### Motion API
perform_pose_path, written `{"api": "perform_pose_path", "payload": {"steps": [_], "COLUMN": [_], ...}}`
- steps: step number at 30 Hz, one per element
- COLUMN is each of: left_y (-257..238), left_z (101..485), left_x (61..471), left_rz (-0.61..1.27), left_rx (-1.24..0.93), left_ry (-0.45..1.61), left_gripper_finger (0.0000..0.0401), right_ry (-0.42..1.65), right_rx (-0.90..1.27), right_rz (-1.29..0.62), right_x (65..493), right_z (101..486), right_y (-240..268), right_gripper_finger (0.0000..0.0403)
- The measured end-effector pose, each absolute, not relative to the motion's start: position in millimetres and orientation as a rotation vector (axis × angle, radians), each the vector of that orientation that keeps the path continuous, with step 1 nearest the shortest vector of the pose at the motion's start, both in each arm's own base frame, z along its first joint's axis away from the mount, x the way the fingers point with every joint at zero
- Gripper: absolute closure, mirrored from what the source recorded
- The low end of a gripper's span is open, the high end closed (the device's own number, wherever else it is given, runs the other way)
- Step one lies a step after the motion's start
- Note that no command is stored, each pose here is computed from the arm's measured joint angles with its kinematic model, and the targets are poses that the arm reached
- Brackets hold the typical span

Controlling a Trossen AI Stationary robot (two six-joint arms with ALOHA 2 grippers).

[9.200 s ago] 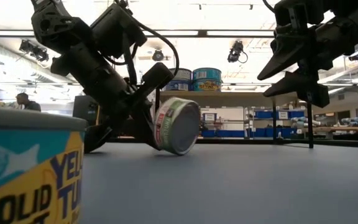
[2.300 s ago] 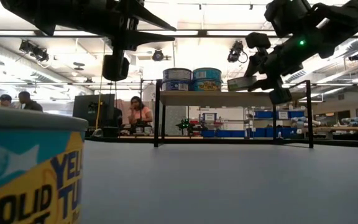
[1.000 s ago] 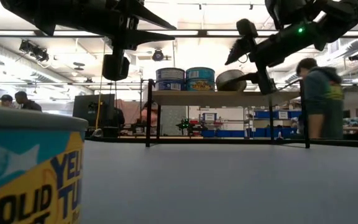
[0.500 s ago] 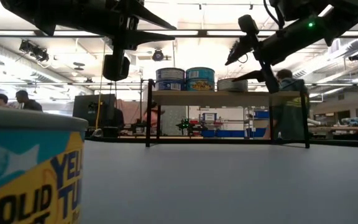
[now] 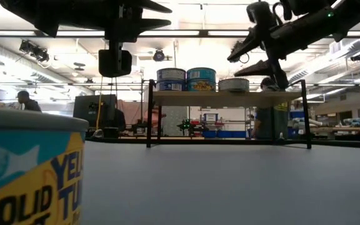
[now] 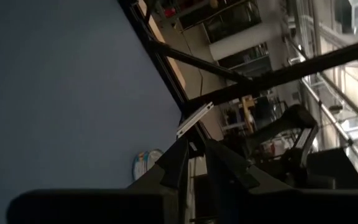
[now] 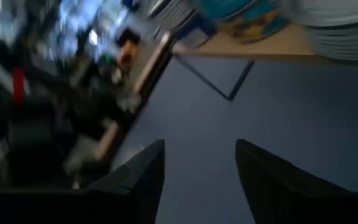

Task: Stack canned seafood by type on shelf
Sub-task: Put the green tuna on the shelf

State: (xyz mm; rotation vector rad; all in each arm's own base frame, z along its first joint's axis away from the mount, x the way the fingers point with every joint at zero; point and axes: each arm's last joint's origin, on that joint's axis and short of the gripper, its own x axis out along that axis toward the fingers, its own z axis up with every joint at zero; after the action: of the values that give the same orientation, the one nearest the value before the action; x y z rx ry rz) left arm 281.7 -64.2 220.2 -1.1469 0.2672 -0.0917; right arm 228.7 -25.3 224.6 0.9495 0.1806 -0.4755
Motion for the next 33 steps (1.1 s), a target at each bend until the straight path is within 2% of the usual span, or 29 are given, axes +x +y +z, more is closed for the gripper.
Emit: {"api": "perform_pose_path", "payload": {"steps": [4,9,15,33], "left_y": [-66.6,-66.6,-65.9,-65.3], "left_z": [220.0,219.3,216.8,214.5], "left_x": [281.0,280.9,280.6,280.2], "left_rz": [-0.103,-0.097,-0.067,-0.036], "left_rx": [-1.106,-1.106,-1.102,-1.096], "left_ry": [0.273,0.278,0.29,0.301], "left_gripper_finger": [0.0341,0.0341,0.0341,0.0341], "right_ry": [0.276,0.462,0.534,0.531], "right_rx": [0.73,0.514,0.398,0.413], "right_rz": [-0.416,-0.508,-0.558,-0.645], "right_x": [226.4,226.8,226.7,233.6], "right_z": [233.2,246.0,251.7,240.3], "right_y": [-24.5,-32.7,-45.8,-79.7], "right_gripper_finger": [0.0235,0.0299,0.0392,0.0392]}}
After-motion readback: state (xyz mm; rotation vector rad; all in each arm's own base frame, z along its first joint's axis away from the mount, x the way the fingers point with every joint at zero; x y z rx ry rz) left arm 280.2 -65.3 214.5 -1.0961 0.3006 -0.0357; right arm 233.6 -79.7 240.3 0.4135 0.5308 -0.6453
